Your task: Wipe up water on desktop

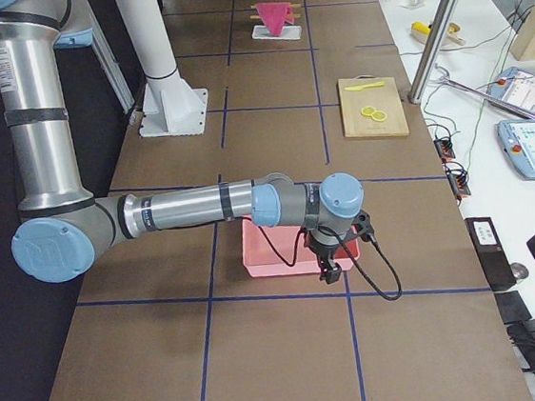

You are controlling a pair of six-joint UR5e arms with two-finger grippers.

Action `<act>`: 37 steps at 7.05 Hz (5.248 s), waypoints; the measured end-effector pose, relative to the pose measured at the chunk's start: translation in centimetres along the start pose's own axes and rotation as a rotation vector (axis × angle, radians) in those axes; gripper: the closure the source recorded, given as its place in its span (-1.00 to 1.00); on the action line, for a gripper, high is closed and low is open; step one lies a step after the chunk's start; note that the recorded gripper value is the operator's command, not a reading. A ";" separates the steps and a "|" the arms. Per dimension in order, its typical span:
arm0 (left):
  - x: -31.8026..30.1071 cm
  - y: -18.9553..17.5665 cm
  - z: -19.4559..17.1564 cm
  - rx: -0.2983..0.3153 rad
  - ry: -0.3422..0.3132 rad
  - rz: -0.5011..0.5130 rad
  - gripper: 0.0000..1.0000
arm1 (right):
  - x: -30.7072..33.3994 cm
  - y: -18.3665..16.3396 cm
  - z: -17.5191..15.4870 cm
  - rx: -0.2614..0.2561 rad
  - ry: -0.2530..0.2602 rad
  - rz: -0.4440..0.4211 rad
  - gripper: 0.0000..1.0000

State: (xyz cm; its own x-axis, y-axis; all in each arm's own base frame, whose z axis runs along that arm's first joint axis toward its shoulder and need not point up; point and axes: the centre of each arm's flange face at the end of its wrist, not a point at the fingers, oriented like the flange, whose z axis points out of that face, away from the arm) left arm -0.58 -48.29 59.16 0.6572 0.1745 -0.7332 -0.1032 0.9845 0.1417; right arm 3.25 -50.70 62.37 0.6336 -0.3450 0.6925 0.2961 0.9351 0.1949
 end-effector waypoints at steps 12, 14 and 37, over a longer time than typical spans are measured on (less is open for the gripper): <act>18.5 -1.5 7.1 -0.112 -0.023 -0.017 0.50 | -1.1 0.5 -0.7 0.015 0.002 -0.002 -1.00; 18.7 -1.5 7.0 -0.110 -0.020 -0.014 0.80 | -1.2 0.5 -0.7 0.015 0.002 -0.002 -1.00; 73.6 -13.9 3.5 0.030 0.221 -0.941 0.96 | -42.4 -8.8 2.4 0.472 -0.161 -0.222 -0.98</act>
State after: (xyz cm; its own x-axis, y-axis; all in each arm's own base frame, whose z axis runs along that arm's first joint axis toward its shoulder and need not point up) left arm 51.89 -49.20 5.54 0.3054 -0.6826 -0.6639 0.4148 0.7230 -0.5525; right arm -27.92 -44.10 32.91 0.4636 -0.5561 0.6898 0.0338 0.7891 0.6134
